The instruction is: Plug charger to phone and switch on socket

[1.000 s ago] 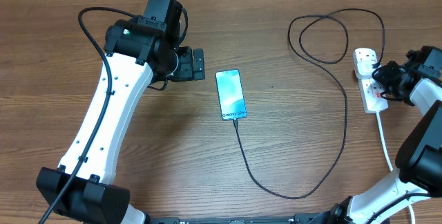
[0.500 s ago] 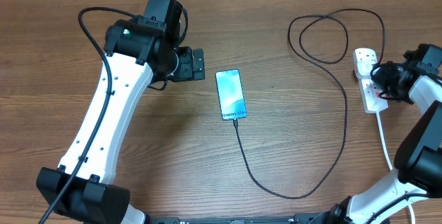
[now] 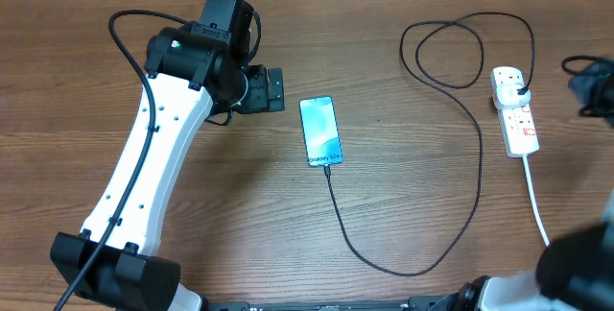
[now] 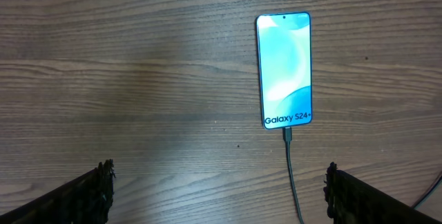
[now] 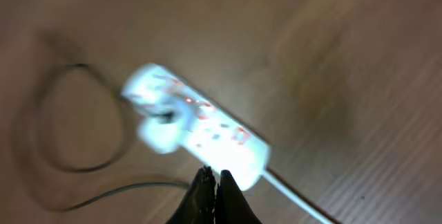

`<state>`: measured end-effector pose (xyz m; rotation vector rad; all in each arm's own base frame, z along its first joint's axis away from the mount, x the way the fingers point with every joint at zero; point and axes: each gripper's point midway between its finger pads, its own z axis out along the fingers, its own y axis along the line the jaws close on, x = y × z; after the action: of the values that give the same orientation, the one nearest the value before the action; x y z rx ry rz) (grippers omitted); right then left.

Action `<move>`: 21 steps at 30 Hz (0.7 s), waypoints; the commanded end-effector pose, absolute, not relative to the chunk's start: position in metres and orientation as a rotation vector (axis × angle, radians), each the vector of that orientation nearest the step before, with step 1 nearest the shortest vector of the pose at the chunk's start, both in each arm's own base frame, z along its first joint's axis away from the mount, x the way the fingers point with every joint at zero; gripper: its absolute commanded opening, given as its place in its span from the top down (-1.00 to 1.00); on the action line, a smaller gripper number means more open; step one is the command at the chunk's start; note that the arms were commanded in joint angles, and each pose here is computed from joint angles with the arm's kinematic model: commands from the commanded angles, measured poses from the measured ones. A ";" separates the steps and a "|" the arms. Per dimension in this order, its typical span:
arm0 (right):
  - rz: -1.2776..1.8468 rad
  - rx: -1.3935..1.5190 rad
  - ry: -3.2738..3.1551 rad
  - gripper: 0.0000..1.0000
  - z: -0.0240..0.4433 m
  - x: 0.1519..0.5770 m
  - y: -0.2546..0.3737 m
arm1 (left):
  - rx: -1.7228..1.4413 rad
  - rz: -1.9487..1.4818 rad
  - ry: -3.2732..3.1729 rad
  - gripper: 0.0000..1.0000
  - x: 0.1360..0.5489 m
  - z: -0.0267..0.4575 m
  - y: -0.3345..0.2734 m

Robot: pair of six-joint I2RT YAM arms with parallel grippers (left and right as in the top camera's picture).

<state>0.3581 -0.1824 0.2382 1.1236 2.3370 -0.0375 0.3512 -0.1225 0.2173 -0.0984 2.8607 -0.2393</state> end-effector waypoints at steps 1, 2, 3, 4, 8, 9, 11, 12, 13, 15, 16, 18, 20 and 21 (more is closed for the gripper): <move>0.190 0.709 2.298 0.93 0.310 0.360 -0.103 | -0.073 -0.228 2.829 -1.00 0.353 0.227 -0.120; 0.287 0.555 2.295 0.93 0.327 0.355 -0.069 | -0.075 -0.229 2.829 -1.00 0.353 0.227 -0.120; 0.352 0.456 2.291 0.93 0.338 0.349 -0.045 | -0.089 -0.231 2.829 -1.00 0.354 0.227 -0.120; 0.416 0.365 2.284 0.93 0.348 0.341 -0.020 | -0.098 -0.232 2.829 -1.00 0.354 0.227 -0.120; 0.557 0.083 2.278 0.93 0.372 0.301 0.057 | -0.099 -0.232 2.829 -1.00 0.354 0.227 -0.120; 0.583 0.025 2.280 0.92 0.375 0.291 0.072 | -0.099 -0.232 2.829 -0.99 0.353 0.227 -0.120; 0.620 -0.060 2.283 0.93 0.378 0.275 0.092 | -0.099 -0.232 2.829 -1.00 0.353 0.227 -0.120; 0.632 -0.087 2.285 0.93 0.379 0.270 0.098 | -0.099 -0.232 2.829 -1.00 0.353 0.227 -0.120; 0.645 -0.123 2.287 0.40 0.380 0.262 0.106 | -0.099 -0.232 2.829 -0.99 0.353 0.227 -0.120; 0.643 -0.148 2.298 -1.00 0.378 0.256 0.111 | -0.099 -0.232 2.829 -1.00 0.354 0.227 -0.120; 0.640 -0.157 2.319 -1.00 0.375 0.251 0.113 | -0.099 -0.232 2.830 -1.00 0.353 0.226 -0.120; 0.629 -0.150 2.350 -1.00 0.369 0.247 0.111 | -0.100 -0.230 2.836 -1.00 0.352 0.226 -0.119; 0.600 -0.126 2.389 -1.00 0.362 0.243 0.106 | -0.098 -0.239 2.847 -1.00 0.349 0.225 -0.120; 0.584 -0.117 2.406 -1.00 0.359 0.241 0.104 | -0.096 -0.251 2.852 -1.00 0.348 0.225 -0.122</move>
<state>0.2441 0.1106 0.3600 -0.1347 2.3935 0.6375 0.3487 -0.1218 0.2165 -0.1002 2.8717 -0.2359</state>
